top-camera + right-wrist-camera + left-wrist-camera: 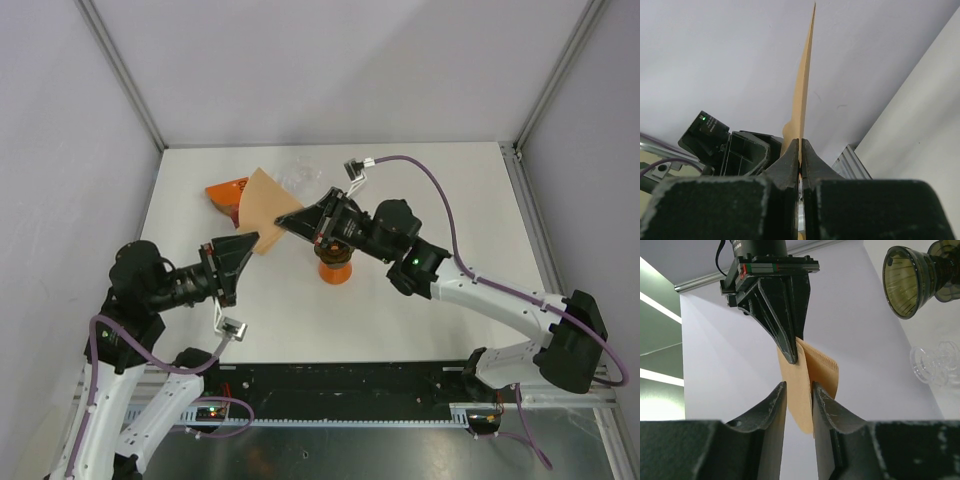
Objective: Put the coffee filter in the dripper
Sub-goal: Place the coffee filter in the coffee dripper.
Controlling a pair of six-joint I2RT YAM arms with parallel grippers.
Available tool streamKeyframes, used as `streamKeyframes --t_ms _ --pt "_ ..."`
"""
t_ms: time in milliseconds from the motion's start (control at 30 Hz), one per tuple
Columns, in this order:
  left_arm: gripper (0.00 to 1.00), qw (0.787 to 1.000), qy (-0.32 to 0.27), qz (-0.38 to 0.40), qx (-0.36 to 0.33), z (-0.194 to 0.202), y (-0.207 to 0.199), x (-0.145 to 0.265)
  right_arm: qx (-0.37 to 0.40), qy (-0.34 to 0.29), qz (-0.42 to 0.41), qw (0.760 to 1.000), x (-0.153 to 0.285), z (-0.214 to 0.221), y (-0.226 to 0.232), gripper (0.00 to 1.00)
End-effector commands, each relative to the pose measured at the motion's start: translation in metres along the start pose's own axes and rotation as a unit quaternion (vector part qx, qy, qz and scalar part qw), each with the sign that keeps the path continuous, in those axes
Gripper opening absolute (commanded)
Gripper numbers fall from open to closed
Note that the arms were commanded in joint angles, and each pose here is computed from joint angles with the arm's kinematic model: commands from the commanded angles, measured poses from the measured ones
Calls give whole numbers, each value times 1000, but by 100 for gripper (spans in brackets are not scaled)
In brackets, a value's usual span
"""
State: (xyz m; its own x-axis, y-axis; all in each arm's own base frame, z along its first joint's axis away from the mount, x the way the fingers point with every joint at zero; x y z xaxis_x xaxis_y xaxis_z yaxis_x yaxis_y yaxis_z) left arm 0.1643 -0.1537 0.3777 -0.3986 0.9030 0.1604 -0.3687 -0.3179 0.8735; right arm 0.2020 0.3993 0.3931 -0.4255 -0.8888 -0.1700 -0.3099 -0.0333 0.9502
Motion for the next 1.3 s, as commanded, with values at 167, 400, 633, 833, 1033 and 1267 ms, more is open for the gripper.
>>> streamKeyframes --t_ms 167,400,633,833,1033,1267 --pt "5 999 -17 -11 -25 4 -1 -13 3 19 -10 1000 -3 4 -1 0" --pt "0 997 -48 -2 65 18 -7 -40 13 5 20 1000 3 -31 -23 0" --pt "0 989 -95 19 113 10 -20 -81 35 -8 90 995 33 -56 -49 3" --pt "0 982 -122 26 139 -2 -25 -114 23 -30 134 990 68 -75 -77 3" --pt "0 977 -121 32 172 -2 -29 -140 15 -48 161 986 94 -88 -100 6" --pt "0 972 -124 44 197 -9 -39 -158 5 -58 179 982 113 -95 -122 15"
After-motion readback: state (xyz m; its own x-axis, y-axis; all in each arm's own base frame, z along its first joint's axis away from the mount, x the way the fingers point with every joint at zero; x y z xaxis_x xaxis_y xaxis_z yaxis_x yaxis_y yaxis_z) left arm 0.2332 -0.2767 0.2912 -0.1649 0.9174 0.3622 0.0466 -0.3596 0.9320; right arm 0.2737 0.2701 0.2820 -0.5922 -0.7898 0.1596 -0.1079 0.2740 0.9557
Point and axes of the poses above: each gripper's point midway between its finger pads, its own x axis back along the fingers, its own y axis along the line the jaws close on, z = x × y, the point moved 1 cm from there along x, back along the fingers, and after that the axes turned 15 degrees about -x, right-handed, at the moved point
